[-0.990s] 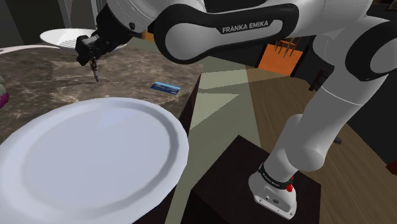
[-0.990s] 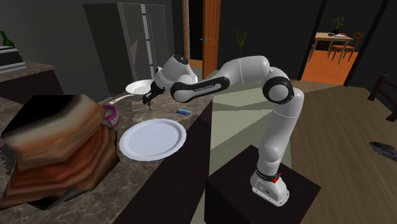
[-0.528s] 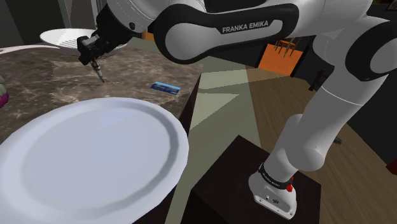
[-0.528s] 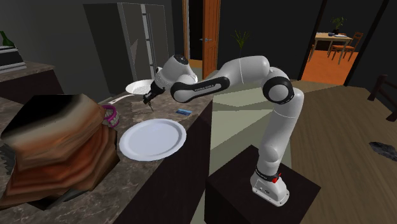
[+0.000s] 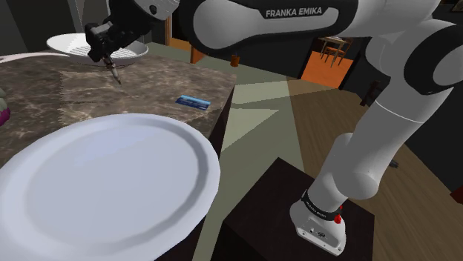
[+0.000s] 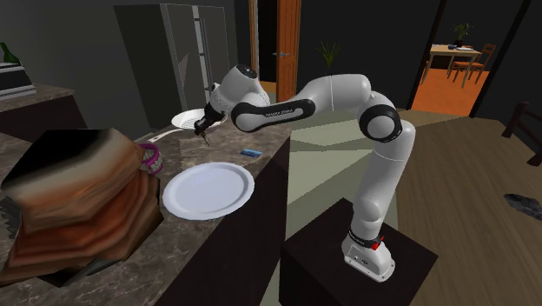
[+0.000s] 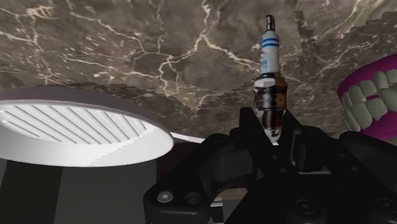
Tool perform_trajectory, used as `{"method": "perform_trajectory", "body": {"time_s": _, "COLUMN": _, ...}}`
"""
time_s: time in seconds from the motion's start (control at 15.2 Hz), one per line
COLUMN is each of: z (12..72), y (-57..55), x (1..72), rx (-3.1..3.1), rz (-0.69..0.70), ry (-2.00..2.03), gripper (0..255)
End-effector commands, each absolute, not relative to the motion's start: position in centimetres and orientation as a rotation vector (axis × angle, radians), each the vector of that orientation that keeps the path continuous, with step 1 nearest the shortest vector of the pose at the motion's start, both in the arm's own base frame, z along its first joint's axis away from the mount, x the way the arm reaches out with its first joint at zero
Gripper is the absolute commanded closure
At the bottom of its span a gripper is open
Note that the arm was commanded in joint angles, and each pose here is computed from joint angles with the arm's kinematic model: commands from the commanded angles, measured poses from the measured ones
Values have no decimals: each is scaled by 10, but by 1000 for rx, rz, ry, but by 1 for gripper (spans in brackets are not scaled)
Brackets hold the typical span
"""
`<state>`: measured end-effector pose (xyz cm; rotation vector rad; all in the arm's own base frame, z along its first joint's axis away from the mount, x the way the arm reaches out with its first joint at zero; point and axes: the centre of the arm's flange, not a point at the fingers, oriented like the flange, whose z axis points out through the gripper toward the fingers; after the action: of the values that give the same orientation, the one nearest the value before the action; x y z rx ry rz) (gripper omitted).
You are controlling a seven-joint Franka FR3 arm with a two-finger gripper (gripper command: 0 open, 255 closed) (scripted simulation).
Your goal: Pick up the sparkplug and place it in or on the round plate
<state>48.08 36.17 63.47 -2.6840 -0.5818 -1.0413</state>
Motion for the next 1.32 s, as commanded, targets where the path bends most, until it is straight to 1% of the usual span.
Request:
{"method": "perform_trajectory", "body": {"time_s": 0.0, "z": 646, "y": 361, "x": 482, "rx": -2684, "rz": -1041, "ry": -582, "gripper": 255}}
{"method": "perform_trajectory", "body": {"time_s": 0.59, "z": 691, "y": 361, "x": 482, "rx": -2684, "rz": -1041, "ry": -582, "gripper": 255}}
{"method": "perform_trajectory", "body": {"time_s": 1.25, "z": 704, "y": 411, "x": 360, "rx": -2684, "rz": -1041, "ry": -582, "gripper": 255}}
